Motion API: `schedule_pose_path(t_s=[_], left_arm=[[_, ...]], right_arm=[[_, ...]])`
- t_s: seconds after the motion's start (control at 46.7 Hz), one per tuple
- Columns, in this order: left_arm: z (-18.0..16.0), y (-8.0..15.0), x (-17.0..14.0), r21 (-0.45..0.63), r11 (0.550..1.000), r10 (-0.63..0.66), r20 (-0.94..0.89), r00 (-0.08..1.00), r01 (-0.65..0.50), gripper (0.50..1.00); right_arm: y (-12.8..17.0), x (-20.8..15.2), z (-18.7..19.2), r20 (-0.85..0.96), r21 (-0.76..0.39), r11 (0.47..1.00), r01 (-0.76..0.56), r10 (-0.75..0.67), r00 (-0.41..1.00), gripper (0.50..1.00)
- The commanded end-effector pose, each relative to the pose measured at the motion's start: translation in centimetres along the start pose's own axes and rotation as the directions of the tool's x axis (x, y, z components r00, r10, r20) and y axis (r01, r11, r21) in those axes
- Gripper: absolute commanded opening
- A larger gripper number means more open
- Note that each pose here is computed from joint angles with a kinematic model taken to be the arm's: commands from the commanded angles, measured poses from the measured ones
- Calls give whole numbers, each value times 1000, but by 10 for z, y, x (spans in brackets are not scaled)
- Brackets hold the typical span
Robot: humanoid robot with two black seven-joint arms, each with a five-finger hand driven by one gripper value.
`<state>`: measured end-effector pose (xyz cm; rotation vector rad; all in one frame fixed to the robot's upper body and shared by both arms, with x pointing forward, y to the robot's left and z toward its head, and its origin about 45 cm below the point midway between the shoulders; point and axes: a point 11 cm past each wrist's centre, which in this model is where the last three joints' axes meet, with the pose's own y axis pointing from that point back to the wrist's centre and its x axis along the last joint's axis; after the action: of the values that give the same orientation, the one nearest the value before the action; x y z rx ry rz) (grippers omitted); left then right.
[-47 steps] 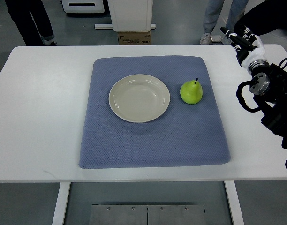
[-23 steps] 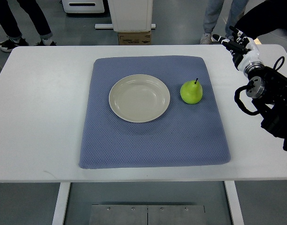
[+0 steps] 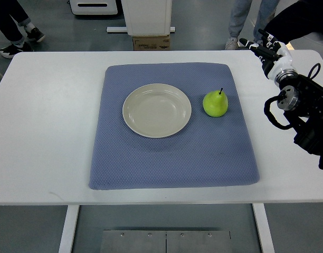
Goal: Place pear on plate with right hand
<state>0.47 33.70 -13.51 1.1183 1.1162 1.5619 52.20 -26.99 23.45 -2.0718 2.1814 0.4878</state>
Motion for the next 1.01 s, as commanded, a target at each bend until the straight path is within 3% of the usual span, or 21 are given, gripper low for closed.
schedule_pose_path(t_s=[0.0, 0.75, 0.985], left_arm=[[0, 0, 0, 0, 1000, 0, 0, 1000, 0, 1000], [0, 0, 0, 0, 1000, 0, 0, 1000, 0, 1000], [0, 0, 0, 0, 1000, 0, 0, 1000, 0, 1000]], right_arm=[[0, 0, 0, 0, -1, 1000, 0, 0, 1000, 1000], [0, 7, -4, -1, 9, 1000, -23, 23, 1000, 1000], [-8, 4, -41, -11, 80, 996, -35, 36, 999, 1000]])
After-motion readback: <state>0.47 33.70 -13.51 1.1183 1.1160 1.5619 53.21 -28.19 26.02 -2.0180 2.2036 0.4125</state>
